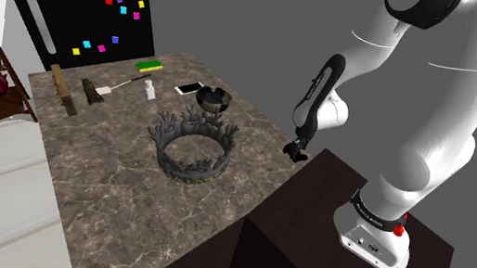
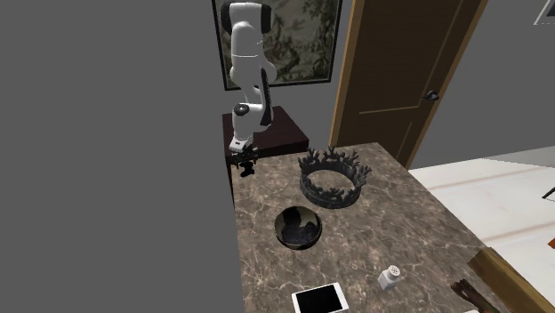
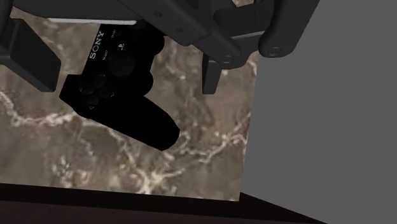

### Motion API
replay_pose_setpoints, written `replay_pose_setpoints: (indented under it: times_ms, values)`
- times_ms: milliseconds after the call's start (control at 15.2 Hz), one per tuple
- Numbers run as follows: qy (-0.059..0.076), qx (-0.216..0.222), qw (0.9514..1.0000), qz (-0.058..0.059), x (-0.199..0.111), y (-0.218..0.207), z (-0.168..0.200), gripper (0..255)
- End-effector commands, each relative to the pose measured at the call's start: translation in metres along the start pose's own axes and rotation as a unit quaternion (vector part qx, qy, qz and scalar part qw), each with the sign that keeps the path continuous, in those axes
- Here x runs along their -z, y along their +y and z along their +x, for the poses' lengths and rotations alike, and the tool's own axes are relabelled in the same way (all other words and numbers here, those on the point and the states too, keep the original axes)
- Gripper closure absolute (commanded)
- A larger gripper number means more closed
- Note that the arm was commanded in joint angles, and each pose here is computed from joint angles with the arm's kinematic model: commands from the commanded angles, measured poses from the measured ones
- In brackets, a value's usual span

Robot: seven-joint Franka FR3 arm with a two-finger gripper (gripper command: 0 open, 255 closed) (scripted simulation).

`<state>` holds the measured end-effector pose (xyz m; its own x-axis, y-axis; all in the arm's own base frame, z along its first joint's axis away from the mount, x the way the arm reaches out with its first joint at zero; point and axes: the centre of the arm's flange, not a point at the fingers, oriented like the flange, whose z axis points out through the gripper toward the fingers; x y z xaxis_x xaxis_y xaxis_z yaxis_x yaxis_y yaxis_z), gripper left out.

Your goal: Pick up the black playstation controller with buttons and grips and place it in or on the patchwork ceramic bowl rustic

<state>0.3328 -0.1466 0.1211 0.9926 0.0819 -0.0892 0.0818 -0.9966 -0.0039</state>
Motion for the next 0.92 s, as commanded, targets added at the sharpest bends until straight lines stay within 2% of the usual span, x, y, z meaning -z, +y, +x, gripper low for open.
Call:
replay_pose_setpoints:
  times_ms: [0,132,198,858]
  values:
    - [0.000,0.000,1.0000,0.000,-0.0003,0.0000,0.0000,0]
    - [0.000,0.000,1.0000,0.000,-0.0003,0.0000,0.0000,0]
    - [0.000,0.000,1.0000,0.000,-0.0003,0.0000,0.0000,255]
    - [0.000,0.000,1.0000,0.000,0.0050,0.0000,-0.0005,255]
